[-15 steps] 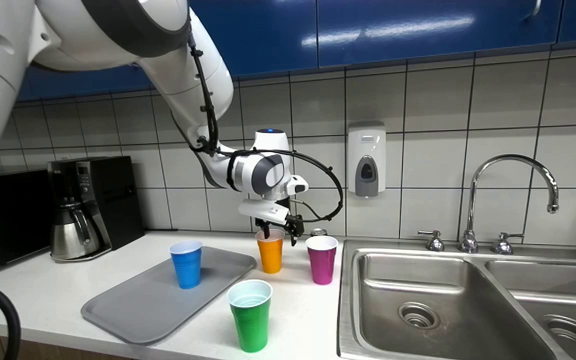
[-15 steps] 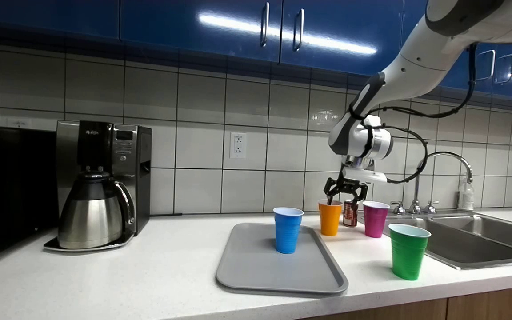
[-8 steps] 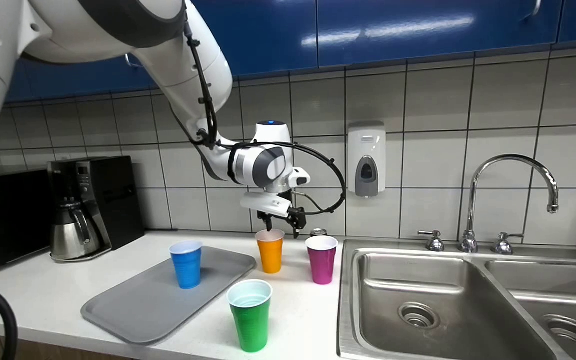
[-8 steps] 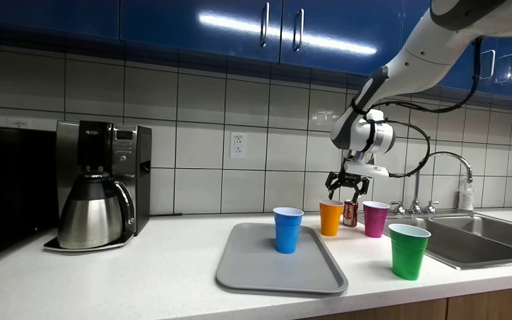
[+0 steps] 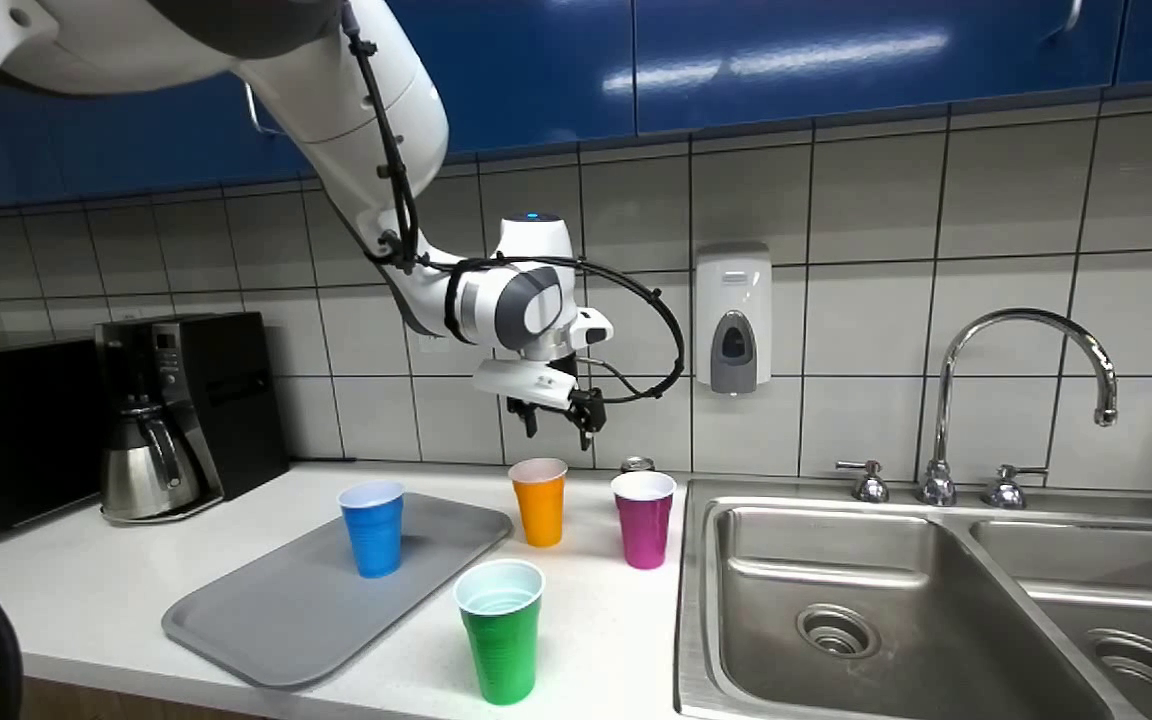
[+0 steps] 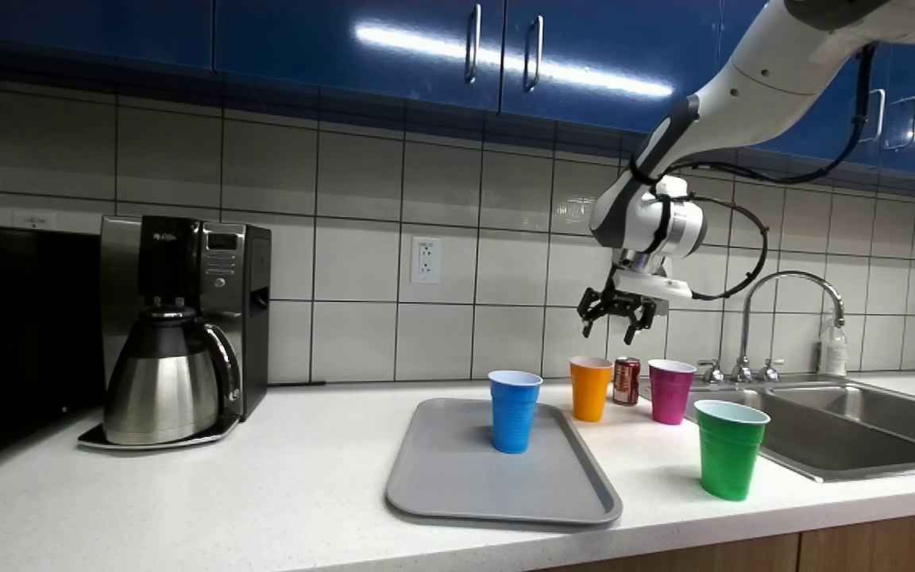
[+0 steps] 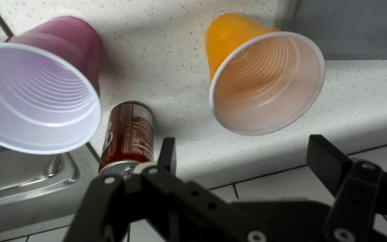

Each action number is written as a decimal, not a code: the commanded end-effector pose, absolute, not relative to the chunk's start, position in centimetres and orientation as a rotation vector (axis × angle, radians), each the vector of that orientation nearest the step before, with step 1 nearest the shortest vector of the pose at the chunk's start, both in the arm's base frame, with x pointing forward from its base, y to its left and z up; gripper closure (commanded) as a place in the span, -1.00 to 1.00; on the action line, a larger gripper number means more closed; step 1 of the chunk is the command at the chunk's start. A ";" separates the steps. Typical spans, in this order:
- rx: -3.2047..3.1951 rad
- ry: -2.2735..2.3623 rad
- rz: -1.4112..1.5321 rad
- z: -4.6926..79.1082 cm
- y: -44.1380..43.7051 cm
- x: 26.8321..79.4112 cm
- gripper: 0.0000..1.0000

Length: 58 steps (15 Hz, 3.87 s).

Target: Remove the cups from the tray.

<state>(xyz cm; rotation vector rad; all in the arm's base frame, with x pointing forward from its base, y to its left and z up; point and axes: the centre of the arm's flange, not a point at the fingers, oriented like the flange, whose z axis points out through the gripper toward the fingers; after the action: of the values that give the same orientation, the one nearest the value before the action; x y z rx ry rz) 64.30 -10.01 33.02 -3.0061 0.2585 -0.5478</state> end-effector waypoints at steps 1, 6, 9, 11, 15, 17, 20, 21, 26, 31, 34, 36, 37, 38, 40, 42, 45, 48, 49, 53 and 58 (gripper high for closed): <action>-2.972 0.188 -0.584 35.0 -8.9 62.5 -1.00; -2.939 0.106 -0.595 36.5 -5.9 61.2 -1.00; -2.924 0.054 -0.587 37.0 -3.8 60.2 -1.00; -2.918 0.016 -0.579 37.1 -2.3 59.6 -1.00; -2.902 -0.053 -0.564 37.4 0.4 58.3 -1.00; -2.892 -0.088 -0.549 37.4 1.6 57.8 -1.00; -2.872 -0.139 -0.516 37.1 2.9 57.1 -1.00; -2.864 -0.155 -0.509 37.0 3.3 56.9 -1.00; -2.839 -0.254 -0.467 36.3 4.6 55.5 -1.00; -2.841 -0.335 -0.403 34.8 4.6 54.1 -1.00; -2.853 -0.378 -0.371 33.5 4.5 53.4 -1.00; -2.856 -0.405 -0.362 33.0 4.6 53.1 -1.00; -2.858 -0.416 -0.362 32.7 4.8 53.0 -1.00; -2.860 -0.426 -0.360 32.5 4.9 52.9 -1.00; -2.861 -0.449 -0.349 32.3 5.3 52.8 -1.00; -2.867 -0.467 -0.339 32.1 5.6 52.8 -1.00; -2.883 -0.491 -0.338 31.9 6.4 53.0 -1.00; -2.908 -0.533 -0.354 31.6 7.2 53.3 -1.00; -2.914 -0.547 -0.355 31.3 7.4 53.5 -1.00; -2.951 -0.586 -0.342 29.9 8.0 54.1 -1.00; -2.980 -0.607 -0.328 28.6 9.0 54.5 -1.00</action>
<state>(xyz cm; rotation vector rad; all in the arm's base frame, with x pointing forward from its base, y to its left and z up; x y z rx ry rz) 53.69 8.17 28.88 -2.9543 -0.6154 -0.3127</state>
